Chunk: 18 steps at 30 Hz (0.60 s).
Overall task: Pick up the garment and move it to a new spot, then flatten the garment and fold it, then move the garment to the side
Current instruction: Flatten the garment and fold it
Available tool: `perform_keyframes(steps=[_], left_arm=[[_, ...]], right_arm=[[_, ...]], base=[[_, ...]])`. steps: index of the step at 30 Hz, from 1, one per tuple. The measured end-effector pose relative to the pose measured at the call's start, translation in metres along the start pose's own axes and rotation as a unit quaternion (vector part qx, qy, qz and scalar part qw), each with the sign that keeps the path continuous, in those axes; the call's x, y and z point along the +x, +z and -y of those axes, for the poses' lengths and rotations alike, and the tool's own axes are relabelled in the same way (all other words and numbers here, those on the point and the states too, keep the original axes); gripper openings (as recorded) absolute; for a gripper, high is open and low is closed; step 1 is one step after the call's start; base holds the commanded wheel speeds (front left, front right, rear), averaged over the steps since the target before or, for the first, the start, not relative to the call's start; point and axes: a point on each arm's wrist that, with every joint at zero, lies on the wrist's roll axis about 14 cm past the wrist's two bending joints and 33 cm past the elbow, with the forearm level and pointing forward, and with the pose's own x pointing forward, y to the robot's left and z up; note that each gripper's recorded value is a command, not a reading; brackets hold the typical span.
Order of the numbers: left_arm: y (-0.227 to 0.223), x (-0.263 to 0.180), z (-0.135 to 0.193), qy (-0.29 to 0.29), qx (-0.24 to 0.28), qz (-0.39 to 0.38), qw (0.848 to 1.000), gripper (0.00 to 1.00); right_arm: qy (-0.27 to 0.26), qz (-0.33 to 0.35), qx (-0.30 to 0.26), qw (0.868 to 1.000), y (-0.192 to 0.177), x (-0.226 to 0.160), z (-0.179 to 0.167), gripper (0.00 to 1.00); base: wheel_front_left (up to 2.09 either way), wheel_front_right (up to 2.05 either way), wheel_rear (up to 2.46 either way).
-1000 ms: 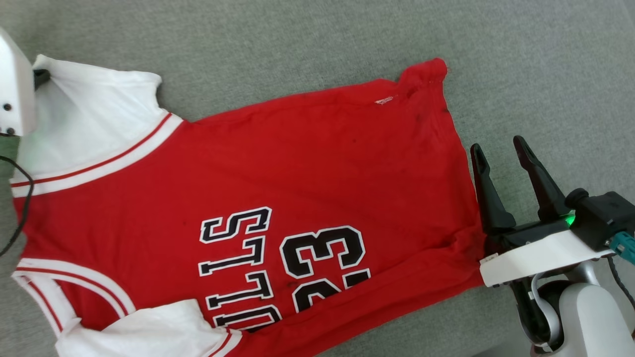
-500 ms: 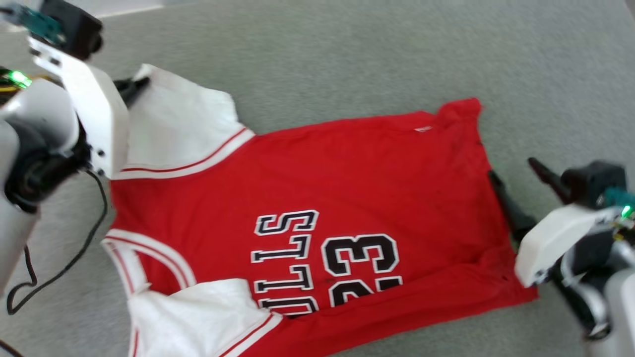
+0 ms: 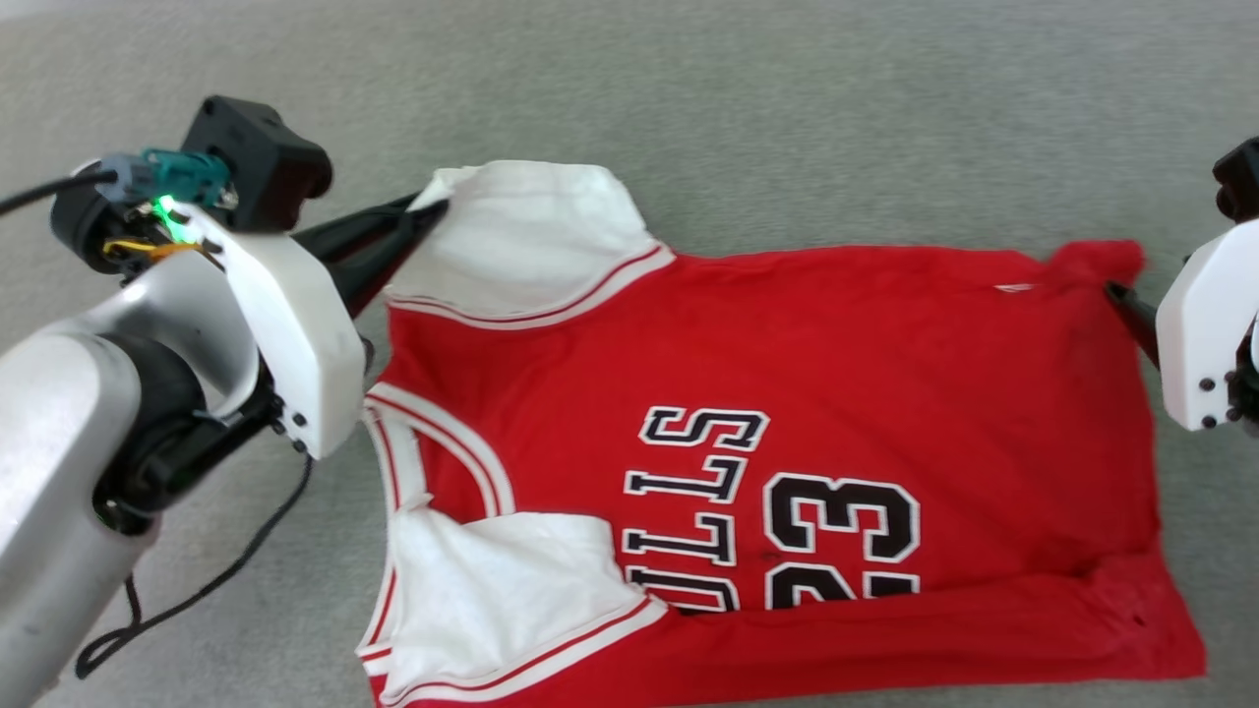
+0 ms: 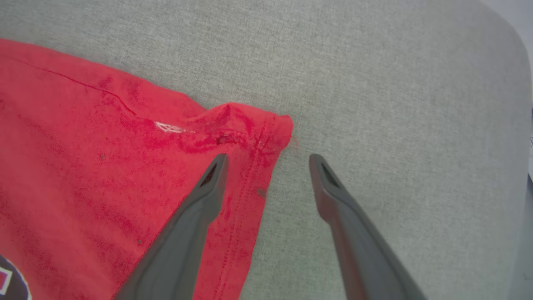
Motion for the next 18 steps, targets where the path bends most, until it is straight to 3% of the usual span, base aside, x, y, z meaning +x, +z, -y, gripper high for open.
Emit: perform_keyframes(steps=[7,15,16,17,18], left_arm=[[-0.020,-0.005,0.013,-0.007,-0.017,-0.003,1.000,0.00],[-0.036,-0.004,0.014,-0.003,-0.032,-0.009,0.999,0.00],[-0.038,-0.005,0.012,0.002,-0.027,-0.011,1.000,0.00],[-0.039,-0.005,0.010,0.006,-0.023,-0.012,1.000,0.00],[-0.039,-0.005,0.009,0.008,-0.025,-0.011,1.000,0.00]], right_arm=[[0.003,-0.072,-0.036,0.997,-0.015,0.041,-0.007,1.00],[0.007,-0.097,-0.053,0.994,-0.022,0.066,-0.014,1.00],[0.007,-0.097,-0.053,0.994,-0.023,0.067,-0.014,0.68],[0.008,-0.098,-0.054,0.994,-0.024,0.068,-0.016,0.26],[0.010,-0.096,-0.055,0.994,-0.023,0.068,-0.018,0.00]], base=[[0.00,0.00,0.00],[0.00,0.00,0.00],[0.00,0.00,0.00],[0.00,0.00,0.00],[0.00,0.00,0.00]])
